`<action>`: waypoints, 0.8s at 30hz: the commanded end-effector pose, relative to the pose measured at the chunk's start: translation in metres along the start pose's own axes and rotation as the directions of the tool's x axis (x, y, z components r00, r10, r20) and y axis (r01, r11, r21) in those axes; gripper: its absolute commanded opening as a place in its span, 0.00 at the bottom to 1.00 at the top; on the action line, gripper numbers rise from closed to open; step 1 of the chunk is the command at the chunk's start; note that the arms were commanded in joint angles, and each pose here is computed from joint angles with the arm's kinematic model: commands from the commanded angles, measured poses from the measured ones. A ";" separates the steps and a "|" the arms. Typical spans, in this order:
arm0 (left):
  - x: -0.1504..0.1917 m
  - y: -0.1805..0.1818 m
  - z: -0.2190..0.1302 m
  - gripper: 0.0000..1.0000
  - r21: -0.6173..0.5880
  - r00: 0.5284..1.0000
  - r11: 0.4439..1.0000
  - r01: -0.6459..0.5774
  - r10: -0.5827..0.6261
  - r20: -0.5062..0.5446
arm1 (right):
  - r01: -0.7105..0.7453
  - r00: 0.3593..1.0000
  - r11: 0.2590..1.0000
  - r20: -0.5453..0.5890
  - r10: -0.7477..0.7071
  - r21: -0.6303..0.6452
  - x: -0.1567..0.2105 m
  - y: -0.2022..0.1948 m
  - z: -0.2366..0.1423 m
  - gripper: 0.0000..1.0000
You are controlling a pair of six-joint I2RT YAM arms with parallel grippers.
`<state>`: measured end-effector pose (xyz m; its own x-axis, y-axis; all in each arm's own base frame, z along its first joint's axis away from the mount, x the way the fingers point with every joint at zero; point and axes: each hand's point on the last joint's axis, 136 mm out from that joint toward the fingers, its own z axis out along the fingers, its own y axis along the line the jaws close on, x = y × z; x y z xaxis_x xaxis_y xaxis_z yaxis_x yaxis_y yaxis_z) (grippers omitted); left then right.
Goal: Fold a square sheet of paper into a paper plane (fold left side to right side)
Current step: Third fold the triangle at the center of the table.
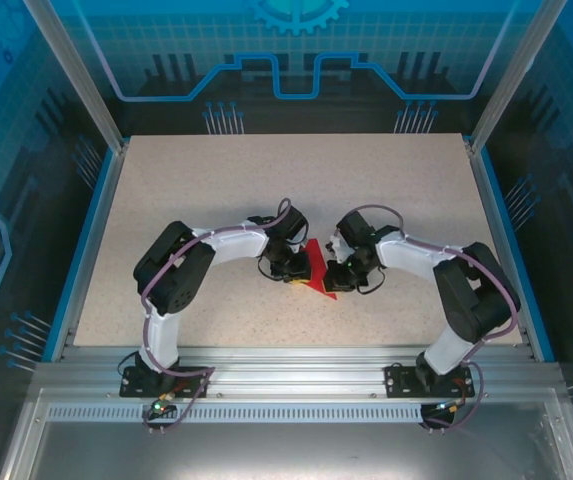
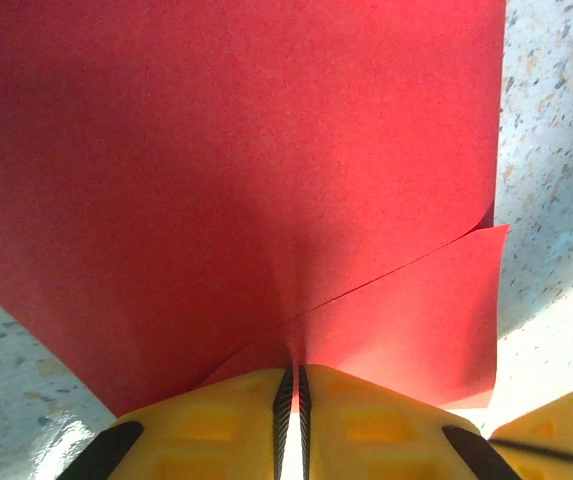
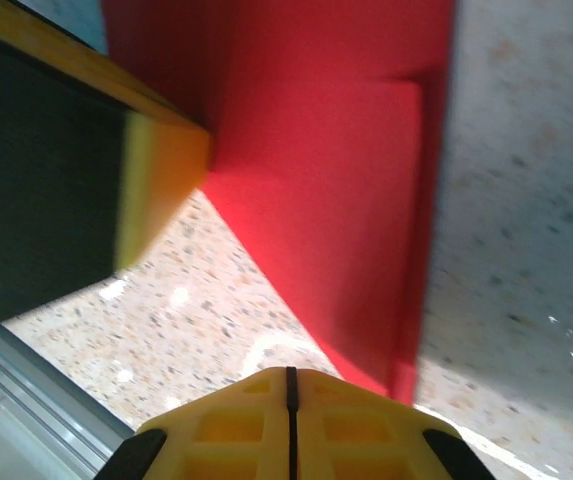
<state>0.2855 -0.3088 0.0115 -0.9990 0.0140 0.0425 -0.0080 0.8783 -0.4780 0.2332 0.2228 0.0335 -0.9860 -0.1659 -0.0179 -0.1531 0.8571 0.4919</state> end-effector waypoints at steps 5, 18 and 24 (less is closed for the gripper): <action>0.008 0.044 0.021 0.17 -0.171 0.999 0.984 0.040 -0.046 -0.029 | -0.022 0.999 0.999 -0.031 0.023 0.046 -0.012 -0.002 0.020 0.07; 0.003 0.064 0.023 0.15 -0.227 0.996 0.971 0.078 -0.086 -0.025 | -0.086 0.993 0.995 -0.072 0.089 0.051 0.016 -0.026 0.019 0.07; 0.001 0.071 0.023 0.14 -0.237 0.995 0.967 0.089 -0.097 -0.021 | -0.114 0.988 0.992 -0.096 0.118 0.043 0.033 -0.037 0.015 0.07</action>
<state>0.2879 -0.3051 0.0092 -0.9979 0.0028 0.0654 -0.0275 0.8889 -0.4573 0.2296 0.2130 0.0100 -0.9916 -0.1267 0.0260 -0.0975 0.8646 0.4928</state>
